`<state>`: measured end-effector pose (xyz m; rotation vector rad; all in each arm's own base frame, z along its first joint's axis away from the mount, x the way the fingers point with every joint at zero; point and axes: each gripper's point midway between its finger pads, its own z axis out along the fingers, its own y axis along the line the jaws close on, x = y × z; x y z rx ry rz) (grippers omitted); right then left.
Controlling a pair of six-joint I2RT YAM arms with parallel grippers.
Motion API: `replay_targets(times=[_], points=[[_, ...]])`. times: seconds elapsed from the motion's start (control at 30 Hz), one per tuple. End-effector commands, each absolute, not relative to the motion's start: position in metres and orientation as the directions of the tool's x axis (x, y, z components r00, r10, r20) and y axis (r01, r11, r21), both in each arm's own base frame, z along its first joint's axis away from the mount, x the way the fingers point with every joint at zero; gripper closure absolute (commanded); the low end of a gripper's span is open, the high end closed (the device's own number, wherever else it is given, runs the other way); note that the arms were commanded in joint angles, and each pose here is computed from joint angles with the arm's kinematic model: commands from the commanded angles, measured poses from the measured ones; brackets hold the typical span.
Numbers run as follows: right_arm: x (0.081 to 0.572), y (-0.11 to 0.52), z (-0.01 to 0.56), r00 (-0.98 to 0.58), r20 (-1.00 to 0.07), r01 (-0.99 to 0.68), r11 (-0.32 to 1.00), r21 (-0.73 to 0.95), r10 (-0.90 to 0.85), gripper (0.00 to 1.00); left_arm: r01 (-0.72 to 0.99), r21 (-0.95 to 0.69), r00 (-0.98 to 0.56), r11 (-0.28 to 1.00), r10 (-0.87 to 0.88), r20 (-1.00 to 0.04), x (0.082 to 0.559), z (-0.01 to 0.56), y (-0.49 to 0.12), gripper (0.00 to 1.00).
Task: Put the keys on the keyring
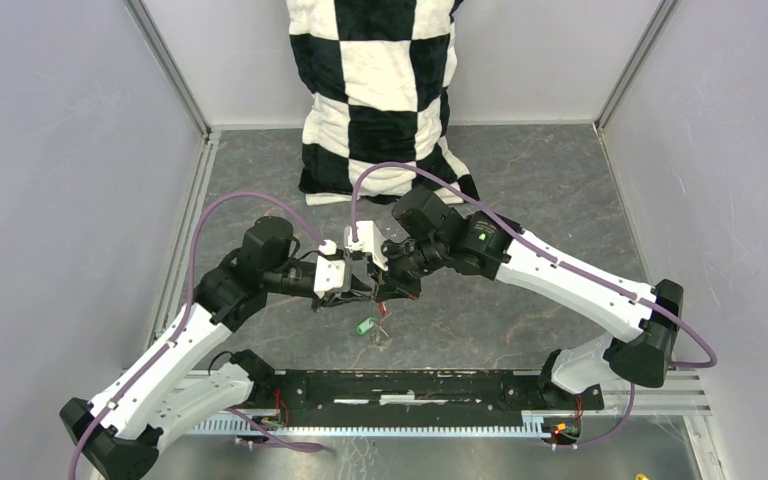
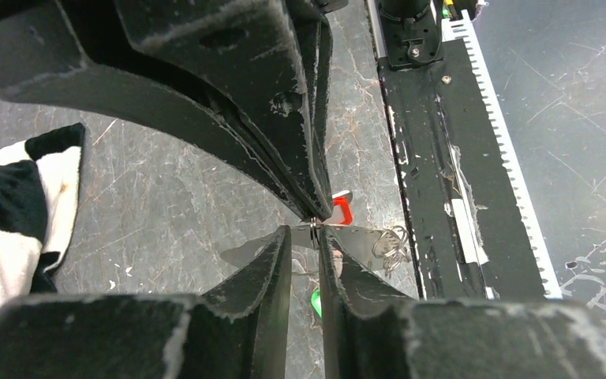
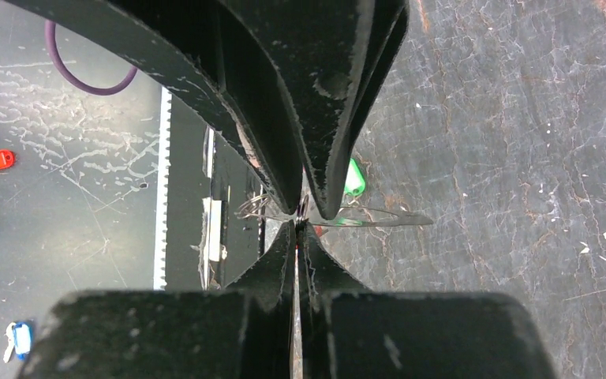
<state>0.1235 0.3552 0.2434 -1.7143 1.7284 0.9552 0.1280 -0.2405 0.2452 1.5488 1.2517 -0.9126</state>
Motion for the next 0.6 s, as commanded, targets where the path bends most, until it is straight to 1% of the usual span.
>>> replay_targets(times=[0.0, 0.07, 0.17, 0.23, 0.33, 0.4, 0.5, 0.57], points=[[0.1197, 0.3734, 0.2785, -0.021, -0.851, -0.991, -0.1, 0.086, -0.524, 1.0, 0.973, 0.224, 0.232, -0.063, 0.266, -0.936, 0.1323, 0.2535, -0.2454, 0.76], [0.1197, 0.3737, 0.2804, -0.019, -0.855, -0.992, -0.1, 0.083, -0.518, 1.0, 0.974, 0.22, 0.229, -0.063, 0.272, -0.935, 0.1319, 0.2521, -0.2447, 0.76], [0.1189, 0.3744, 0.2798, -0.021, -0.855, -0.991, -0.104, 0.087, -0.518, 1.0, 0.976, 0.21, 0.219, -0.061, 0.281, -0.934, 0.1314, 0.25, -0.2437, 0.69], [0.1187, 0.3752, 0.2795, -0.021, -0.856, -0.99, -0.107, 0.09, -0.517, 1.0, 0.976, 0.21, 0.218, -0.062, 0.282, -0.934, 0.131, 0.2491, -0.2434, 0.66], [0.1175, 0.3766, 0.2816, -0.022, -0.863, -0.989, -0.114, 0.092, -0.505, 1.0, 0.976, 0.21, 0.215, -0.048, 0.28, -0.935, 0.1324, 0.2478, -0.2432, 0.66], [0.1171, 0.3771, 0.2835, -0.023, -0.868, -0.989, -0.114, 0.091, -0.496, 1.0, 0.976, 0.215, 0.215, -0.029, 0.274, -0.937, 0.1343, 0.248, -0.2431, 0.71], [0.1167, 0.3766, 0.2836, -0.022, -0.869, -0.99, -0.113, 0.09, -0.494, 1.0, 0.969, 0.248, 0.241, -0.01, 0.263, -0.934, 0.1371, 0.2521, -0.2423, 0.86], [0.1165, 0.3762, 0.2827, -0.025, -0.869, -0.989, -0.112, 0.093, -0.494, 1.0, 0.966, 0.26, 0.252, -0.006, 0.264, -0.931, 0.1381, 0.2533, -0.2418, 0.93]])
